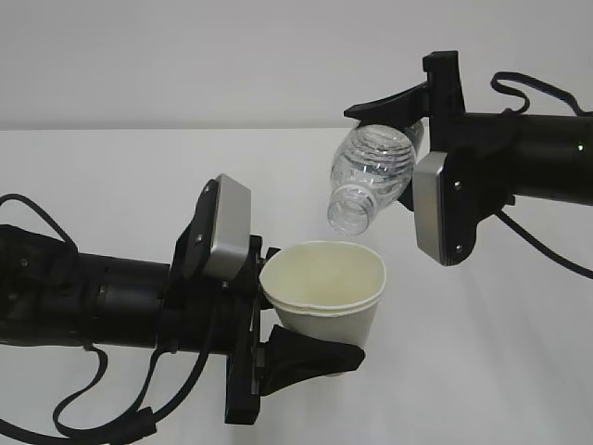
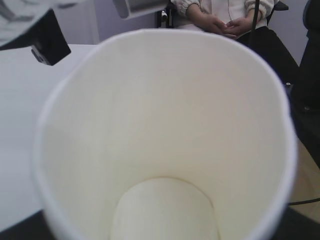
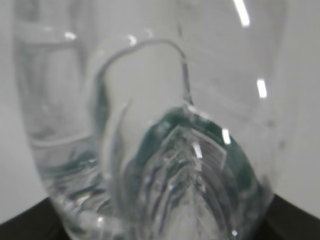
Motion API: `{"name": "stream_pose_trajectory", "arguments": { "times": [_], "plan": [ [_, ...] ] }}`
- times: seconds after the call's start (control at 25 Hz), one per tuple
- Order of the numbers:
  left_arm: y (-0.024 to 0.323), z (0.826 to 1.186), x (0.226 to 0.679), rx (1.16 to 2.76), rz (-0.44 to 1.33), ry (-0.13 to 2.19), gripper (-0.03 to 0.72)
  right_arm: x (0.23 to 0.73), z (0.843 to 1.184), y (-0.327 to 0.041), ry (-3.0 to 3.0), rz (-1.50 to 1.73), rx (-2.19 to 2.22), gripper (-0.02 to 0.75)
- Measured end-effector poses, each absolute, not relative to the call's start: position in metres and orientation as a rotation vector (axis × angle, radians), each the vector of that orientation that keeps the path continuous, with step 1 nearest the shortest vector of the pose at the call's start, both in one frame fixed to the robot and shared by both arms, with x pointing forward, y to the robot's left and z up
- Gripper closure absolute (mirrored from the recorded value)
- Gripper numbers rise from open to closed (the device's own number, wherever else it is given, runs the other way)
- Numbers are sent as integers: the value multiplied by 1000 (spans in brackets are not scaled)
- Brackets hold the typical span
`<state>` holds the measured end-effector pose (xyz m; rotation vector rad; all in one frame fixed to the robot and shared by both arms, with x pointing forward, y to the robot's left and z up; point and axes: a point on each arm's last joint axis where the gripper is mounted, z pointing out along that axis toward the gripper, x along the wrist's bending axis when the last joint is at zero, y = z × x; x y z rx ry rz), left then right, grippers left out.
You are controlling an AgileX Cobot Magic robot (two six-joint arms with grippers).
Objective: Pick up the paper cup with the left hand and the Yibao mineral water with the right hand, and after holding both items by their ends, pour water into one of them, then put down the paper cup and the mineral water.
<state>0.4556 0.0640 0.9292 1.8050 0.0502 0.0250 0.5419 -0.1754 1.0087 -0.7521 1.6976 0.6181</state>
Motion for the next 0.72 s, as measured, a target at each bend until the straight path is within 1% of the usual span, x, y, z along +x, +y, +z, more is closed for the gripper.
{"name": "stream_pose_trajectory", "arguments": {
  "times": [0.72],
  "plan": [
    [64,930,458,1792,36,81,258,543,1011,-174,1677,610,-781,256]
  ]
}}
